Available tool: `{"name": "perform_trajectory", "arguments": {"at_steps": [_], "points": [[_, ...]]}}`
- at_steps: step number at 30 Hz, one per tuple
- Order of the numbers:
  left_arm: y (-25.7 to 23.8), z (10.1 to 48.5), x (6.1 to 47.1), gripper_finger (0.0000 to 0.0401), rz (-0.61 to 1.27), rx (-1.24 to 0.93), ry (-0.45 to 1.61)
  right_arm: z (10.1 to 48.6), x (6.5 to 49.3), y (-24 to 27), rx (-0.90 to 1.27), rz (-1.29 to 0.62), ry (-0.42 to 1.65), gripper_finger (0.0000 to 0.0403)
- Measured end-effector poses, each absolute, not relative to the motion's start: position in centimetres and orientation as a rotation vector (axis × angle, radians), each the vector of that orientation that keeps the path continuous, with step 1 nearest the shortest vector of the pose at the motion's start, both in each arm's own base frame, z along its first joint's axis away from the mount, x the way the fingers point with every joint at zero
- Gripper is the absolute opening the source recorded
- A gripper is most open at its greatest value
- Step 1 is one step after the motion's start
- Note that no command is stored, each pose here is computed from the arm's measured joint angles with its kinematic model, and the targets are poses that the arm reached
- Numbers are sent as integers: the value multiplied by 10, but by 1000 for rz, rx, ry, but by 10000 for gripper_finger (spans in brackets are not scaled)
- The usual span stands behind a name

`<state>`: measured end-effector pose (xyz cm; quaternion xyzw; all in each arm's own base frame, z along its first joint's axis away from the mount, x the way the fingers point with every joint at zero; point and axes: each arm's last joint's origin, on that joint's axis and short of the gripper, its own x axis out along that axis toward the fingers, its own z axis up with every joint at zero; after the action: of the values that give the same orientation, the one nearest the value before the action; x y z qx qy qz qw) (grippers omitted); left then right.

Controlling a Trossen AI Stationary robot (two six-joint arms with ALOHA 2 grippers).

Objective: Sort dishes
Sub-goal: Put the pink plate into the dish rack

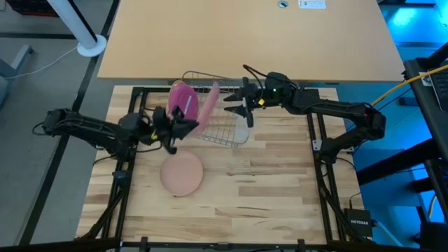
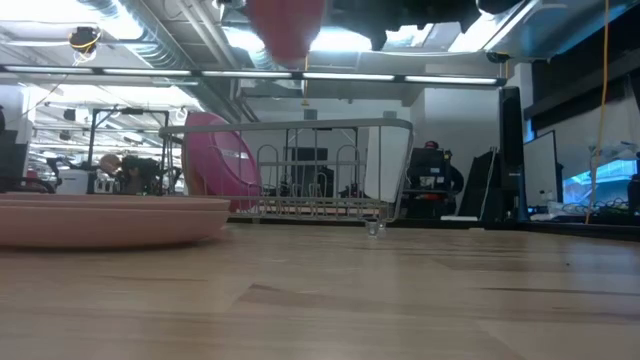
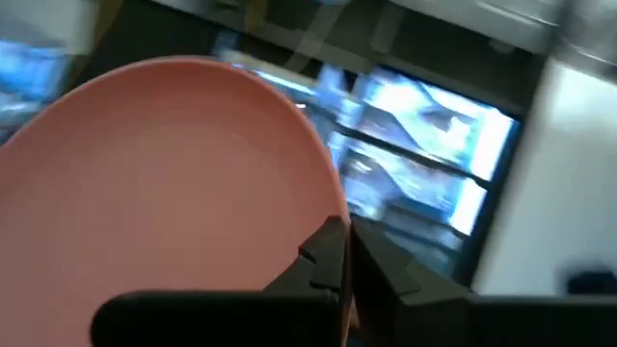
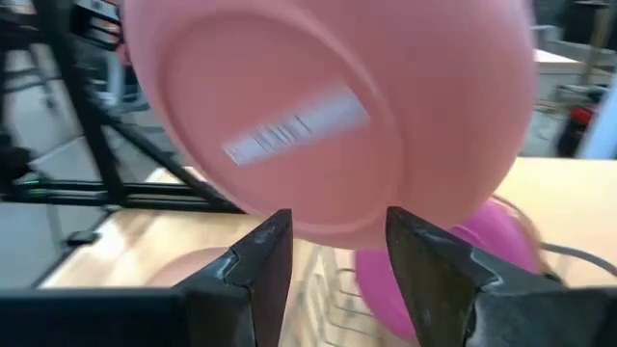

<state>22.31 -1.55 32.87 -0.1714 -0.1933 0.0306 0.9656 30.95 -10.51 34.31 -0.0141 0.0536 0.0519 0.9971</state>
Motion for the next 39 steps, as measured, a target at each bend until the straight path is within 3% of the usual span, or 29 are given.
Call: {"name": "perform_trajectory", "arguments": {"at_steps": [5, 17, 22, 28, 39], "points": [[-7, 318, 233, 1, 266, -497, -391, 336, 315, -109, -6, 13, 138, 172], [18, 282, 261, 1, 556, -725, -404, 295, 336, -120, 20, -70, 286, 172], [23, 268, 268, 0, 652, -769, -384, 288, 335, -126, -82, -248, 364, 172], [23, 256, 276, 0, 671, -800, -373, 285, 319, -158, -198, -536, 464, 172], [26, 262, 275, 0, 664, -762, -420, 267, 258, -252, 95, -623, 483, 172]]}}
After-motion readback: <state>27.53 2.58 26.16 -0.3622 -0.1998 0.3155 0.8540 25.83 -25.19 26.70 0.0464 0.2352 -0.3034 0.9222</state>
